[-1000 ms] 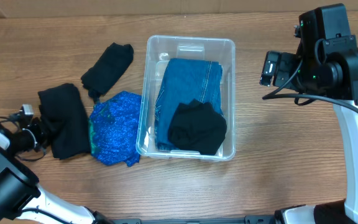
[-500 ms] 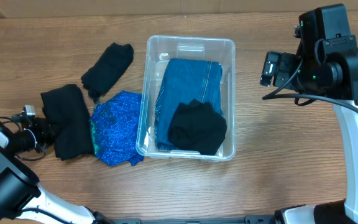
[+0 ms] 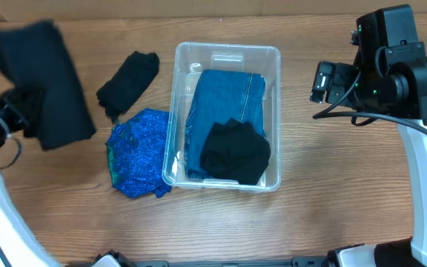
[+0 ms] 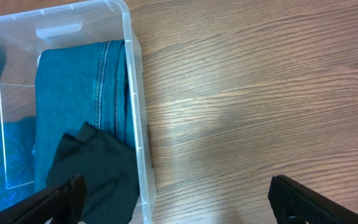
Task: Pack container
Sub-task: 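Grasp the black pants on the left with the left gripper, then lift the black pants with the left gripper and place them in the bin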
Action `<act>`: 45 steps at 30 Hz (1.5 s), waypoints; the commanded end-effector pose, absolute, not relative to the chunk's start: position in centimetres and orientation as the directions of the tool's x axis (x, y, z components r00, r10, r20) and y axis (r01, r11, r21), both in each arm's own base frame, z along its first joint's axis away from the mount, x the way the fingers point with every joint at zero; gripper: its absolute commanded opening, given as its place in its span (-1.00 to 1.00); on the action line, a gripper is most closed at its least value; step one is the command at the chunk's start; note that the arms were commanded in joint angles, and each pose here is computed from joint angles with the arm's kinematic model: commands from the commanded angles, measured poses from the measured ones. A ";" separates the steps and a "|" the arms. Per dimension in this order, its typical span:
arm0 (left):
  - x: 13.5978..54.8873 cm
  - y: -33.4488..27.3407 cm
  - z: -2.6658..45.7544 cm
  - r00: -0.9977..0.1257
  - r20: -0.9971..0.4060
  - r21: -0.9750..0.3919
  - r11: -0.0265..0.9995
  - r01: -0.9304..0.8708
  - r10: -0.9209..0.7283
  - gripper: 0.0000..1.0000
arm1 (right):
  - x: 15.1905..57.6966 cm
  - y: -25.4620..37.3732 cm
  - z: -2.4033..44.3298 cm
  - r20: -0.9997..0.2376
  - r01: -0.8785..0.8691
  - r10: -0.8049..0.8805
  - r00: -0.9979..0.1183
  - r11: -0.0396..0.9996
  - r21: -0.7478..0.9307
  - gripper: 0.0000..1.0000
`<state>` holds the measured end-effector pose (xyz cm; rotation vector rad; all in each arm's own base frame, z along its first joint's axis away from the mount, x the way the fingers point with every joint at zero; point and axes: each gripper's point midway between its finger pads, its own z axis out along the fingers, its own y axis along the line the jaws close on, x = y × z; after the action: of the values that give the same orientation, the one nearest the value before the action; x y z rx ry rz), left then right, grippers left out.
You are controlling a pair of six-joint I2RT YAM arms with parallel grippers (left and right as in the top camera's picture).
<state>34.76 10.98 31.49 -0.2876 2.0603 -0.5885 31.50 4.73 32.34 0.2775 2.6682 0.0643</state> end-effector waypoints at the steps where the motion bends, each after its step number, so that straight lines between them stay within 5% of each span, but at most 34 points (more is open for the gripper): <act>1: 34.9 5.7 36.5 -0.484 -0.791 -0.482 0.869 0.114 -0.375 -0.92 | 31.4 4.6 32.8 -0.449 0.181 0.202 -0.871 0.979 0.090 0.96; 10: 35.8 -4.8 36.9 -0.549 -0.800 -0.461 0.834 0.305 -0.241 -0.92 | 31.0 3.7 32.6 -0.442 0.209 0.216 -0.870 0.976 0.066 0.89; 23: 37.1 -13.9 32.4 -0.678 -0.731 -0.501 0.739 0.451 -0.081 -0.92 | 29.8 -3.0 33.3 -0.421 0.445 0.467 -0.778 0.882 0.156 0.88; 31: 36.7 -19.4 27.8 -0.610 -0.762 -0.372 0.626 0.685 0.215 -0.92 | 29.8 -3.1 33.3 -0.419 0.448 0.471 -0.776 0.880 0.160 0.88; 38: 34.9 -21.3 22.2 -0.646 -0.659 -0.386 0.563 0.730 0.385 -0.92 | 29.8 -3.1 33.3 -0.419 0.448 0.471 -0.776 0.880 0.160 0.88; 45: 33.6 -21.0 19.8 -0.563 -0.627 -0.293 0.507 0.811 0.538 -0.92 | 29.8 -3.1 33.3 -0.419 0.448 0.471 -0.776 0.880 0.160 0.88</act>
<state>33.86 -20.77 18.89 0.9074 2.4187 -0.8677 30.23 -3.11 32.57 0.6768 2.6205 0.0591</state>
